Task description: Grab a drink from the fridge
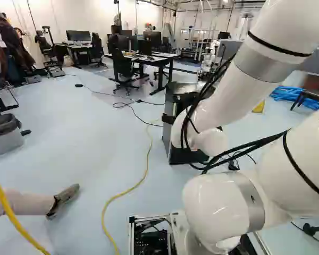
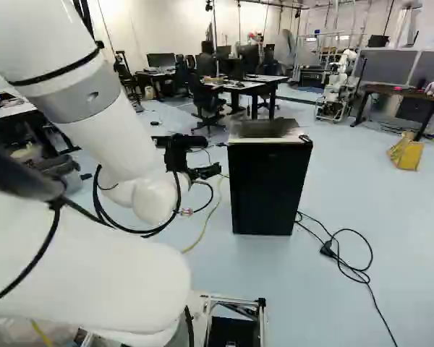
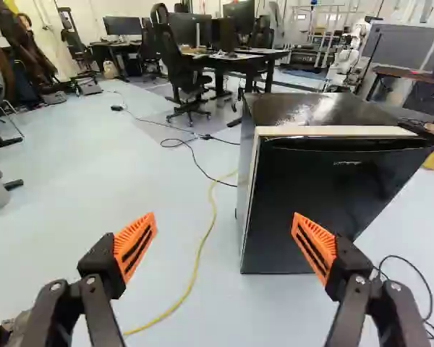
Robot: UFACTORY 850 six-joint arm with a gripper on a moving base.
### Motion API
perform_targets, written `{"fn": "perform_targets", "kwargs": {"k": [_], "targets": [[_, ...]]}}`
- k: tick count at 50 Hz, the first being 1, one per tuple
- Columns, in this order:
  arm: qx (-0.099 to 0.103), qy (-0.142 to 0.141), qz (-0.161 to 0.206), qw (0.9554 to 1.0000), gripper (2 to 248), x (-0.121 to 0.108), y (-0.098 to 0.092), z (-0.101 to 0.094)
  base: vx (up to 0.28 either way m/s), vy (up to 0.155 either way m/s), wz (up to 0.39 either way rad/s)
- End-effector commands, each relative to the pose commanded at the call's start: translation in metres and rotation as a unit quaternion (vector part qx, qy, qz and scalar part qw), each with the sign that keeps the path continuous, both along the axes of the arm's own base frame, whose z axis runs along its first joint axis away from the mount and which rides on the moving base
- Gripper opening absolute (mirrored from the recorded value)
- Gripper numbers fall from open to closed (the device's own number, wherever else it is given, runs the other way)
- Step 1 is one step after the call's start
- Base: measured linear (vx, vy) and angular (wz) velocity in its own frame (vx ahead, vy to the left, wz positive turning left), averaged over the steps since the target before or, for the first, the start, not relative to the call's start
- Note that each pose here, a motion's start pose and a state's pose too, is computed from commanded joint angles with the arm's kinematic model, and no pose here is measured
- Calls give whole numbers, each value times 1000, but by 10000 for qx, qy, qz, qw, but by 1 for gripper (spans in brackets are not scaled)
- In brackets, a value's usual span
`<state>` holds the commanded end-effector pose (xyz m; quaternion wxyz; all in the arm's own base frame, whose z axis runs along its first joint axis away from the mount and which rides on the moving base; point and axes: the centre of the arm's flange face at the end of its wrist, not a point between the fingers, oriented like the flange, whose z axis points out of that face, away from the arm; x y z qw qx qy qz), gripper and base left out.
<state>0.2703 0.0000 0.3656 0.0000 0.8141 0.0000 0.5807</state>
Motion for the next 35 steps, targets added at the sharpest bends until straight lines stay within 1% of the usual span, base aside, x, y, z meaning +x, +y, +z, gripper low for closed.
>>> {"fn": "perform_targets", "kwargs": {"k": [20, 35], "targets": [[0, 1, 0, 10000, 247, 1, 0, 0, 0, 0, 0], [0, 22, 0, 10000, 247, 9, 0, 1, 0, 0, 0]]}}
